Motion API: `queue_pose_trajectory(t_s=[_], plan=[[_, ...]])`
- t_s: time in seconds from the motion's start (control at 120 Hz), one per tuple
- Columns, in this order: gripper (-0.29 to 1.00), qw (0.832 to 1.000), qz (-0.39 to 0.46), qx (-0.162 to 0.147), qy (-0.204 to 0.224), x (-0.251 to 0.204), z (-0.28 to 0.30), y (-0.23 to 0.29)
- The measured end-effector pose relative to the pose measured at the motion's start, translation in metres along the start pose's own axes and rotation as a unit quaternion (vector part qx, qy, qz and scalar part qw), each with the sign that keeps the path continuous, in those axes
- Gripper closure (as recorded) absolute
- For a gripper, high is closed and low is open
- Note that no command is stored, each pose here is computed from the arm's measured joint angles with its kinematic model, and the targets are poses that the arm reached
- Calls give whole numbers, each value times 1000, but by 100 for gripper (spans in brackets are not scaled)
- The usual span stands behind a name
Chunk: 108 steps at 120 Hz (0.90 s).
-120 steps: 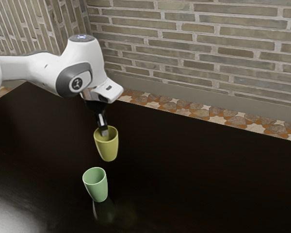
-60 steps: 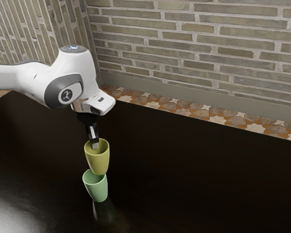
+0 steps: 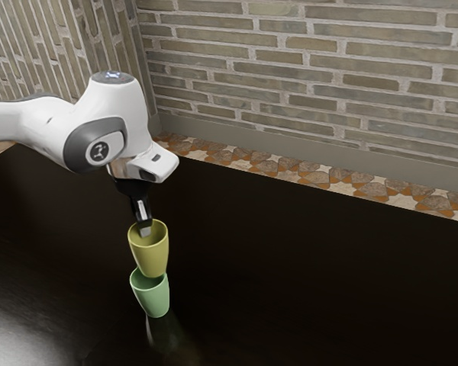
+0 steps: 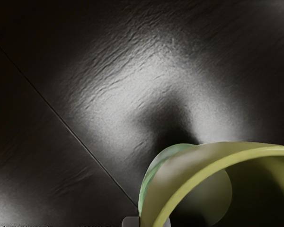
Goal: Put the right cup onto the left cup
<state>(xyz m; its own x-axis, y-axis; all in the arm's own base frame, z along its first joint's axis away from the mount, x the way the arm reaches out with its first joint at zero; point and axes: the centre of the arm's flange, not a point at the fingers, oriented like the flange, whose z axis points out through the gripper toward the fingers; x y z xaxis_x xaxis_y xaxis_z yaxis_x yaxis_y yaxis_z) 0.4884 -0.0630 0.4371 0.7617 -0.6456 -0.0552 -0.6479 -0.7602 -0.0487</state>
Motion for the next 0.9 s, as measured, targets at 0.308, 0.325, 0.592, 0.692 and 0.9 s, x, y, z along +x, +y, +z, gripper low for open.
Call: queue_pose_trajectory(t_s=[0.308,0.325,0.592,0.692,0.9], plan=[[78,1000,-13,-5,-20,-8,5,0],[78,1000,-13,-6,-21,-8,6,0],[78,999,-19,-12,-41,-9,23,1],[78,999,-20,-11,-47,-8,28,1],[78,998,-20,-6,-55,2,33,-3]])
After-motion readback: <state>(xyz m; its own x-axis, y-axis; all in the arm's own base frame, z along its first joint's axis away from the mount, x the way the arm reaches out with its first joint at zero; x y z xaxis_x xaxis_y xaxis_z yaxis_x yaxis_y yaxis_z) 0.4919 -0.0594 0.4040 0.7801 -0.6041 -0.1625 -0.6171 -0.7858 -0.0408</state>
